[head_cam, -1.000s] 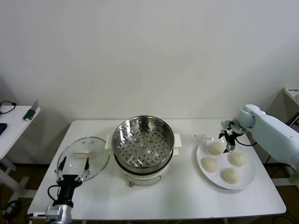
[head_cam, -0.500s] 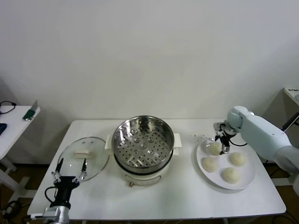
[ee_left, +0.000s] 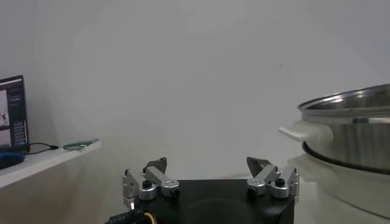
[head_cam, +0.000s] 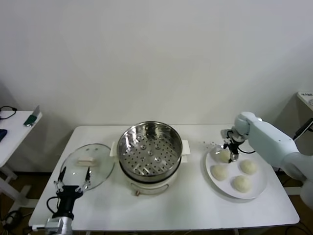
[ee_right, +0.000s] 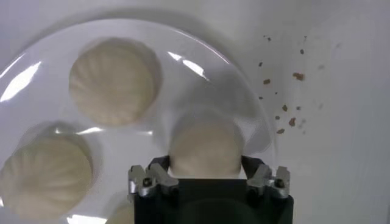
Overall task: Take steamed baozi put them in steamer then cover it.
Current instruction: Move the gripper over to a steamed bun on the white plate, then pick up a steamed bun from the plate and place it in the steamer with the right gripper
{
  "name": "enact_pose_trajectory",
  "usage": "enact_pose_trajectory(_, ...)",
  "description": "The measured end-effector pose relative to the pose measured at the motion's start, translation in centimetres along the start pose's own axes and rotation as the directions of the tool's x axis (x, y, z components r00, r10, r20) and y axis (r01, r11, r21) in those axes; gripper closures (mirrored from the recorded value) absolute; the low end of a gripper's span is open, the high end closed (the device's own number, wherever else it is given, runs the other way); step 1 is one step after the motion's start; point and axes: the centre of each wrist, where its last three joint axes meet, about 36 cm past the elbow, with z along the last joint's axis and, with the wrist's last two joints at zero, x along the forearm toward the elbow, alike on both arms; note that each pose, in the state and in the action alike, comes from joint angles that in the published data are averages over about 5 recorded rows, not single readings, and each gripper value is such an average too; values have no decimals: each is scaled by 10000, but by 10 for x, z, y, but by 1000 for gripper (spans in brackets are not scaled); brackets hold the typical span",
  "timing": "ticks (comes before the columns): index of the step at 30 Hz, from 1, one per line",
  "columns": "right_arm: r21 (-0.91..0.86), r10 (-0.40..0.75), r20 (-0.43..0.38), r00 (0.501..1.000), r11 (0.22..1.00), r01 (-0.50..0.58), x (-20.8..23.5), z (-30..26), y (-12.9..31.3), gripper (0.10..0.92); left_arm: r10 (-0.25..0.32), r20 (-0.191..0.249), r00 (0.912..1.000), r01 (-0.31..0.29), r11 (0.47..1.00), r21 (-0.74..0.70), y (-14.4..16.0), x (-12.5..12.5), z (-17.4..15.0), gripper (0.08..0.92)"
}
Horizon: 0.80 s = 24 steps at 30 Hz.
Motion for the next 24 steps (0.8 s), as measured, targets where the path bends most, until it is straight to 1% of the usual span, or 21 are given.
enact_pose_trajectory(6, 229, 68, 27, 10000, 9997, -68, 11, 0, -4, 343, -31, -42, 10000, 31, 10000, -4, 1, 2, 1, 177)
enact_pose_trajectory(11, 1019, 293, 154, 9995, 9943, -307, 41, -10, -16, 341, -43, -77, 10000, 43, 10000, 0, 1, 4, 2, 177)
enact_pose_trajectory(15, 2153, 603, 258, 9978, 9744, -645, 83, -30, -34, 338, -33, -108, 9999, 33, 10000, -8, 2, 6, 2, 177)
enact_pose_trajectory(18, 3213, 873, 287, 9958, 9425, -919, 123, -52, -49, 340, -27, -131, 9999, 27, 10000, -15, 2, 8, 3, 177)
enact_pose_trajectory(21, 4357, 1146, 305, 9929, 8926, -1164, 166, -79, -61, 337, -28, -157, 9999, 27, 10000, -20, 2, 9, 3, 177)
enact_pose_trajectory(24, 5491, 1422, 371, 9892, 8241, -1390, 207, -112, -69, 335, -30, -170, 9999, 30, 10000, -19, 2, 11, 4, 177)
